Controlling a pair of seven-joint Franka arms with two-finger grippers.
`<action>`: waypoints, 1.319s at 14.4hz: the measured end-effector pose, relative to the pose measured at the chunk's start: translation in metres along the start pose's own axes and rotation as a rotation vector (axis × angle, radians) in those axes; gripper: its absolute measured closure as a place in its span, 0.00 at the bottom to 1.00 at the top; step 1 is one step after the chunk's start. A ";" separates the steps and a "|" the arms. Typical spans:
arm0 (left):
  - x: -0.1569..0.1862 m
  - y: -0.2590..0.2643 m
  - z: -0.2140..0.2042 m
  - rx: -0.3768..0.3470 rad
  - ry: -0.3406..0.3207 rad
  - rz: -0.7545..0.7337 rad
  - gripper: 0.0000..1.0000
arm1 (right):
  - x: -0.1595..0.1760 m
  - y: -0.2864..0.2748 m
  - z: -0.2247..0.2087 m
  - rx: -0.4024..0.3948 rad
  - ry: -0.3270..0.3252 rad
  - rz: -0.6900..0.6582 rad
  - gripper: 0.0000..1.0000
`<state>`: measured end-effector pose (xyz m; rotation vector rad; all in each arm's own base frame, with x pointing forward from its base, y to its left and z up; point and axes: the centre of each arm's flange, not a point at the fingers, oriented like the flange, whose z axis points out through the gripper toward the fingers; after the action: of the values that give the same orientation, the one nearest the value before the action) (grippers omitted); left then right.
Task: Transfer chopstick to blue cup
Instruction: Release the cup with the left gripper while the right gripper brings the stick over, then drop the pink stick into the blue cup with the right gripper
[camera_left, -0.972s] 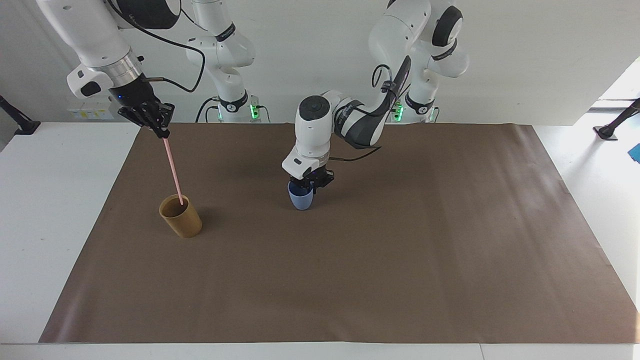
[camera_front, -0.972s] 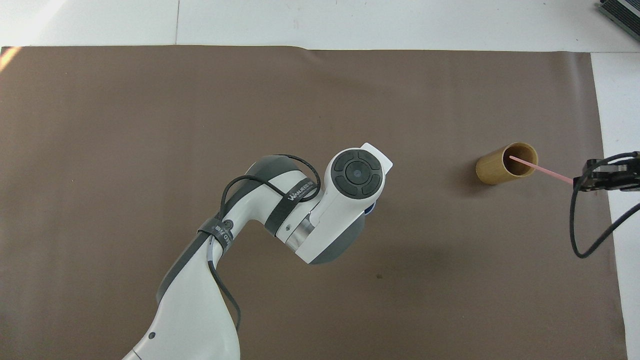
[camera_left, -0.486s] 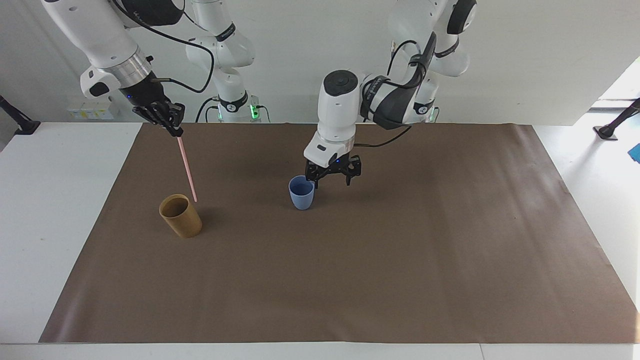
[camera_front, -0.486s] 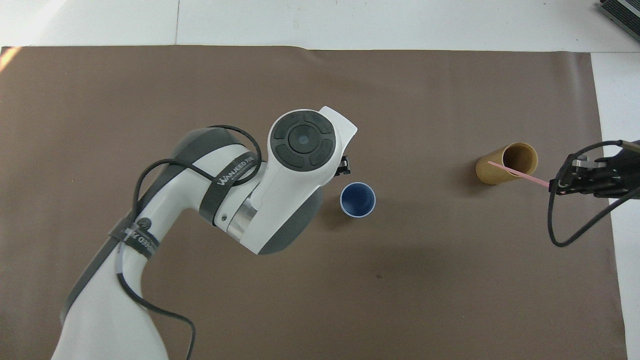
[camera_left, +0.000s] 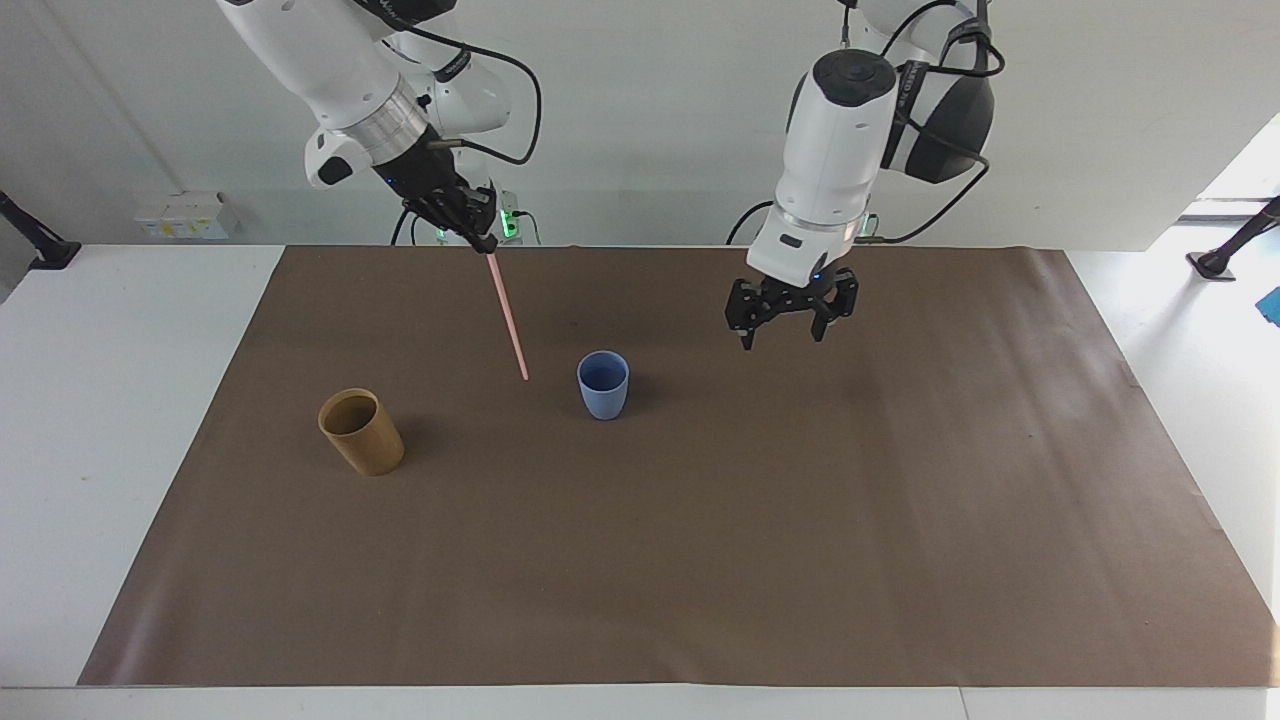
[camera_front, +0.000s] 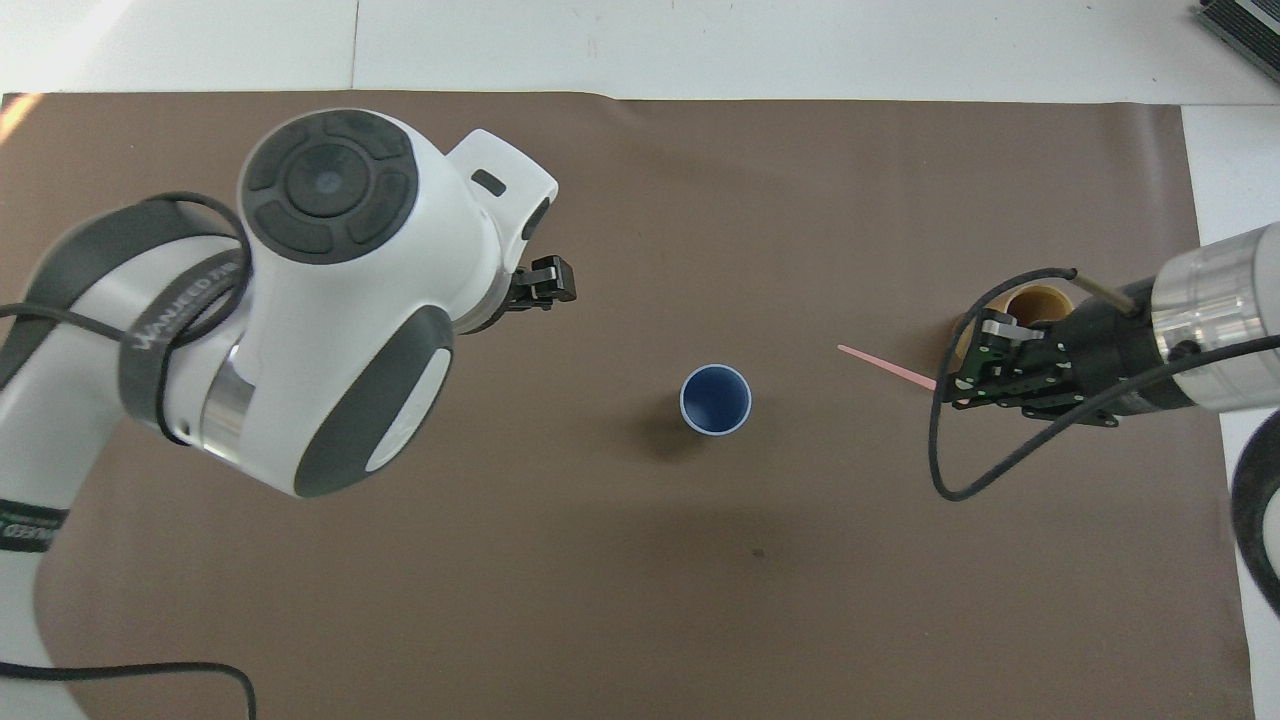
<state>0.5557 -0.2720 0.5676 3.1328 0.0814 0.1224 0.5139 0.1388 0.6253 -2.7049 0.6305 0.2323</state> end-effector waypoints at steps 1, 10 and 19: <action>0.003 -0.022 -0.006 0.007 -0.006 0.022 0.00 | -0.010 -0.011 0.004 0.004 -0.013 0.018 0.91; 0.027 -0.196 -0.033 0.035 -0.065 0.218 0.00 | -0.036 -0.035 0.070 -0.066 -0.077 0.054 0.91; 0.004 -0.212 -0.068 0.012 -0.077 0.214 0.00 | 0.002 -0.044 0.158 -0.090 0.023 0.054 0.74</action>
<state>0.5435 -0.0595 0.6338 3.1446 -0.2553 0.0017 0.5230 0.2337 0.4918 -2.7820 0.7173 0.2498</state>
